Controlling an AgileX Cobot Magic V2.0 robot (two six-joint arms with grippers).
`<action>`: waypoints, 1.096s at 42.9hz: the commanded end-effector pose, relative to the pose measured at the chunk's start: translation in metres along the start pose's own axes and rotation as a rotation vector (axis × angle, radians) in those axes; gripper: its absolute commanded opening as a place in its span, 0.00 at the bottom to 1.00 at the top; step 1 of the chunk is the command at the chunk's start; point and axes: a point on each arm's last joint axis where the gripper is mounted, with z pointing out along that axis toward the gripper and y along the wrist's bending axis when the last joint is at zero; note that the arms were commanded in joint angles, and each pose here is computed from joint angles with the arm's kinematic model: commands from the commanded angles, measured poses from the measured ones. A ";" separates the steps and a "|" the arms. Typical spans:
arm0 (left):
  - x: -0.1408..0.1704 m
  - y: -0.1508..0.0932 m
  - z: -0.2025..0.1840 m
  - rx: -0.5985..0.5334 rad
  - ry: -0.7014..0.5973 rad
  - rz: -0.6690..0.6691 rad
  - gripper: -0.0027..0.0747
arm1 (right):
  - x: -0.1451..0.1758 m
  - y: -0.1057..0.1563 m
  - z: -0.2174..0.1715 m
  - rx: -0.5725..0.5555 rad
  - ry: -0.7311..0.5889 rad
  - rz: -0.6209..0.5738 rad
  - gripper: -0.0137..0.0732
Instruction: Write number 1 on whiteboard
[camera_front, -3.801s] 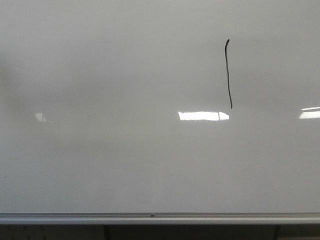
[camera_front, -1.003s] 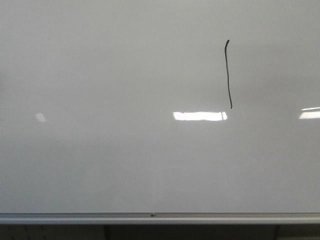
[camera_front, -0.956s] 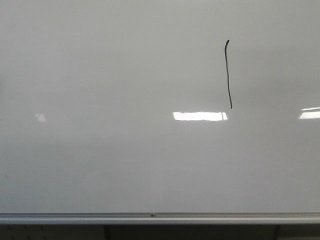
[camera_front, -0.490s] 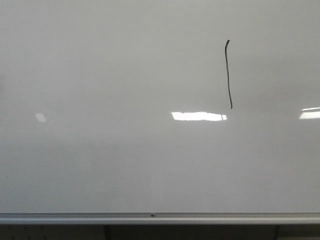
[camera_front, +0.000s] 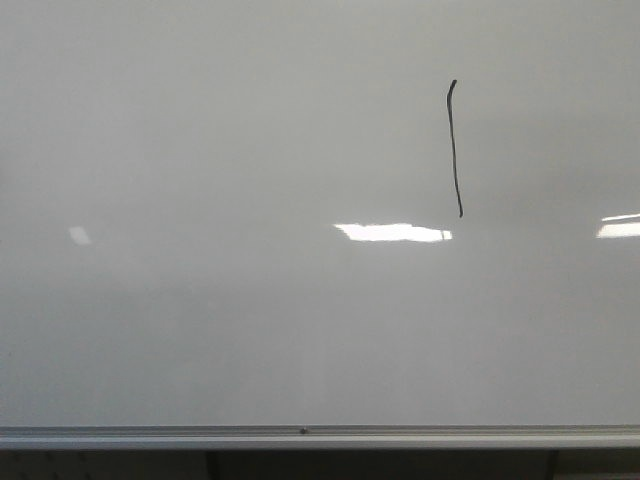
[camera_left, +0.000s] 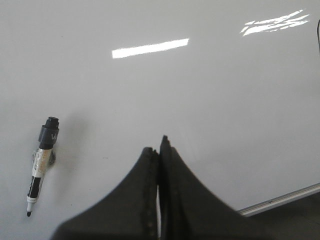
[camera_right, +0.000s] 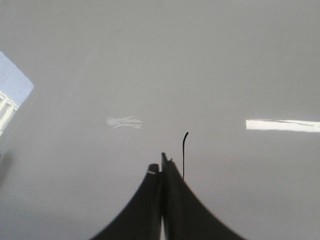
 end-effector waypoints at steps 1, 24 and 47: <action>-0.013 0.002 -0.003 -0.015 -0.066 -0.028 0.01 | -0.010 -0.001 0.000 0.027 -0.047 0.007 0.02; -0.014 0.004 -0.003 -0.045 -0.086 -0.029 0.01 | -0.010 -0.001 0.000 0.027 -0.047 0.007 0.02; 0.045 0.002 -0.033 -0.201 -0.424 -0.064 0.01 | -0.010 -0.001 0.000 0.027 -0.047 0.007 0.02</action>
